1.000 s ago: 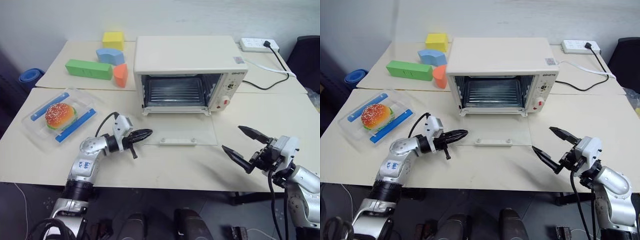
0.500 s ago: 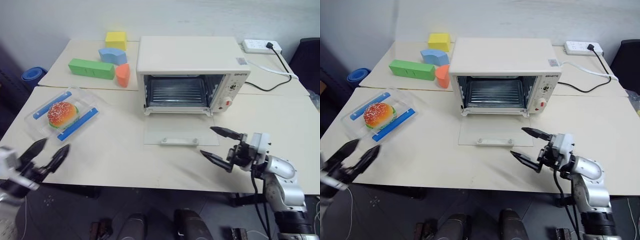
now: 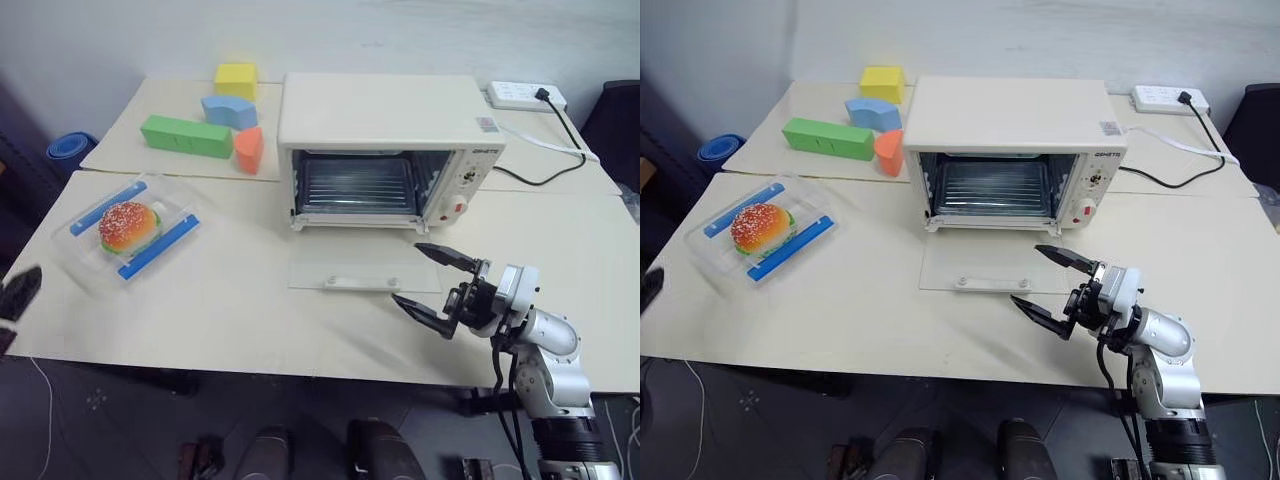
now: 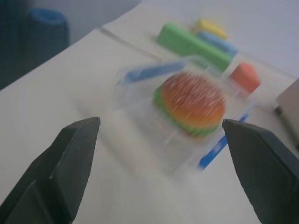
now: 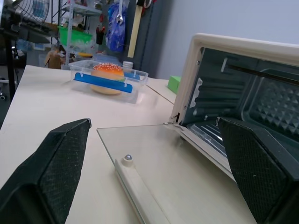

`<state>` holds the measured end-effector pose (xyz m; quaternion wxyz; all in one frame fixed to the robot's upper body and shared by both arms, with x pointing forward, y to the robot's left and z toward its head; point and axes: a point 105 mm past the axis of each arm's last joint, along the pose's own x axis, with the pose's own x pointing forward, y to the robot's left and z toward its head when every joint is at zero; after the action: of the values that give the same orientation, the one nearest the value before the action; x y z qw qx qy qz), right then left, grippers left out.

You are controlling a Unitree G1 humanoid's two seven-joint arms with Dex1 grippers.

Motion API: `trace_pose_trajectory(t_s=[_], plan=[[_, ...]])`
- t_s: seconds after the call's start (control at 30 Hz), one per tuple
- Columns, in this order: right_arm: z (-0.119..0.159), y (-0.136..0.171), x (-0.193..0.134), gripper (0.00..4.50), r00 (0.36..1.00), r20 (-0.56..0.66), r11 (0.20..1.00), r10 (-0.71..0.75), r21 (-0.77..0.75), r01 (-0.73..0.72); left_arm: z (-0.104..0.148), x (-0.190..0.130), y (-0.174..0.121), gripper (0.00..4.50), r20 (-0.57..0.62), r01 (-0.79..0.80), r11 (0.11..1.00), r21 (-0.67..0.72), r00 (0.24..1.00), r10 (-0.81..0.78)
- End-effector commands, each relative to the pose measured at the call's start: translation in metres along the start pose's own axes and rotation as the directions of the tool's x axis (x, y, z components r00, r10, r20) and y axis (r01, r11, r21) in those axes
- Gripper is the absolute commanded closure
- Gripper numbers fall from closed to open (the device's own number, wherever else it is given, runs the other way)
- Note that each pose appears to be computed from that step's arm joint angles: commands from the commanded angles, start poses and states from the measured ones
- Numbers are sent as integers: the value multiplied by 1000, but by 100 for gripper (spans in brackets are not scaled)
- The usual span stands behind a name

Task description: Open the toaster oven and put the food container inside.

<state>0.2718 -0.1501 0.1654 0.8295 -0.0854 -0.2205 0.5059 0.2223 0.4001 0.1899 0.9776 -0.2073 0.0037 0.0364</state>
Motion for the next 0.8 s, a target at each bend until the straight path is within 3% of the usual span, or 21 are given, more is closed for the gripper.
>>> trace_pose_trajectory(t_s=[0.03, 0.17, 0.5, 0.63, 0.8], plan=[[18, 2, 8, 0, 998, 54, 999, 28, -19, -27, -3, 6, 14, 5, -128, -113, 987, -111, 987, 99], [17, 11, 15, 0, 997, 57, 999, 51, 8, -52, -14, 18, 29, 5, -305, -237, 970, -56, 929, 209], [19, 10, 18, 0, 999, 52, 1000, 17, -1, -17, -23, 55, 35, 5, -355, -279, 957, -75, 905, 236], [20, 9, 19, 0, 999, 50, 1000, 7, -7, -6, -25, 58, 46, 90, -369, -323, 945, -48, 885, 284], [22, 4, 21, 0, 999, 42, 1000, -10, -25, 11, -16, 63, 50, 227, -338, -323, 945, -54, 896, 287]])
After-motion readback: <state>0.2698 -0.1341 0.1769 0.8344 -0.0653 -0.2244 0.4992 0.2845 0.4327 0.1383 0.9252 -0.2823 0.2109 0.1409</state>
